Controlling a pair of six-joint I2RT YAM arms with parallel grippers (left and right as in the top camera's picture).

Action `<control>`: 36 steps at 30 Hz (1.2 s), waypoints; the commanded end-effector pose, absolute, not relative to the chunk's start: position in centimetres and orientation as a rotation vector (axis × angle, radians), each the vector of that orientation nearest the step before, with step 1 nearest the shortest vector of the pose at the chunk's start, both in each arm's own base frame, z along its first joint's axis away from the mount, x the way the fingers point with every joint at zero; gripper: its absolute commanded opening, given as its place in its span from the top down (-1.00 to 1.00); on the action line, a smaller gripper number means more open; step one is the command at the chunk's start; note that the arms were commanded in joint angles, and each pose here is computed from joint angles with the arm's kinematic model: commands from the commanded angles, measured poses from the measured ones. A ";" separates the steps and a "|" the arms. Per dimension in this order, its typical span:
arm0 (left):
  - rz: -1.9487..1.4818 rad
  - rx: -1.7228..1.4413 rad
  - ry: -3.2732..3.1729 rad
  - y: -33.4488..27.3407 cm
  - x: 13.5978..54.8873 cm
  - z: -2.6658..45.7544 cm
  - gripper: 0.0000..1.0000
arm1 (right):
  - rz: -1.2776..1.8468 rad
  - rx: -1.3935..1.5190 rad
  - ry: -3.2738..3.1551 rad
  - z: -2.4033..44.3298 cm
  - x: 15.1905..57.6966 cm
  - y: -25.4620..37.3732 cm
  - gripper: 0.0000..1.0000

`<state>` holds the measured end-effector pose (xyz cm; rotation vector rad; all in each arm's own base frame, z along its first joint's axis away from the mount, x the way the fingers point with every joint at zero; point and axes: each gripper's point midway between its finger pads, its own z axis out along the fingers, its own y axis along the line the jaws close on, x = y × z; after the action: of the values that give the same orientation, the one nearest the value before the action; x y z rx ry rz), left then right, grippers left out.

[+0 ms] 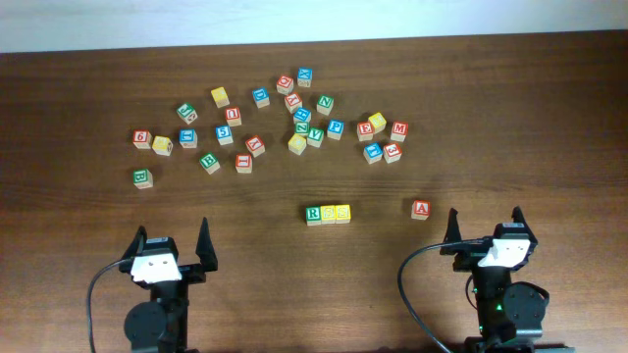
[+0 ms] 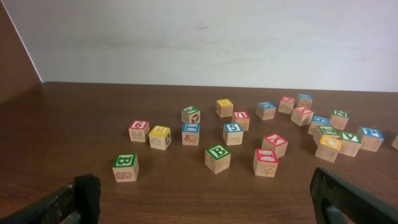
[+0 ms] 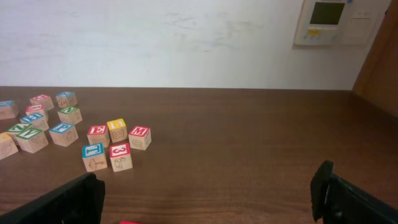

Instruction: Spell out RSS

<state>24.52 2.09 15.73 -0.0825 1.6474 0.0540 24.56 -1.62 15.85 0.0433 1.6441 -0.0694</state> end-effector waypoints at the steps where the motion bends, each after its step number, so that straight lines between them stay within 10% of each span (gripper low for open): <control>1: 0.074 -0.070 1.651 2.1 24.5 15.6 -0.98 | -0.073 0.075 1.649 15.5 24.5 -2.0 -0.97; 36: 0.074 -0.070 1.651 2.1 24.5 15.6 -0.98 | -0.065 0.067 1.647 15.6 24.5 -1.8 -0.97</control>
<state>24.52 2.09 15.73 -0.0825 1.6474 0.0540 24.57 -1.61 15.85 0.0546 1.6436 -0.0584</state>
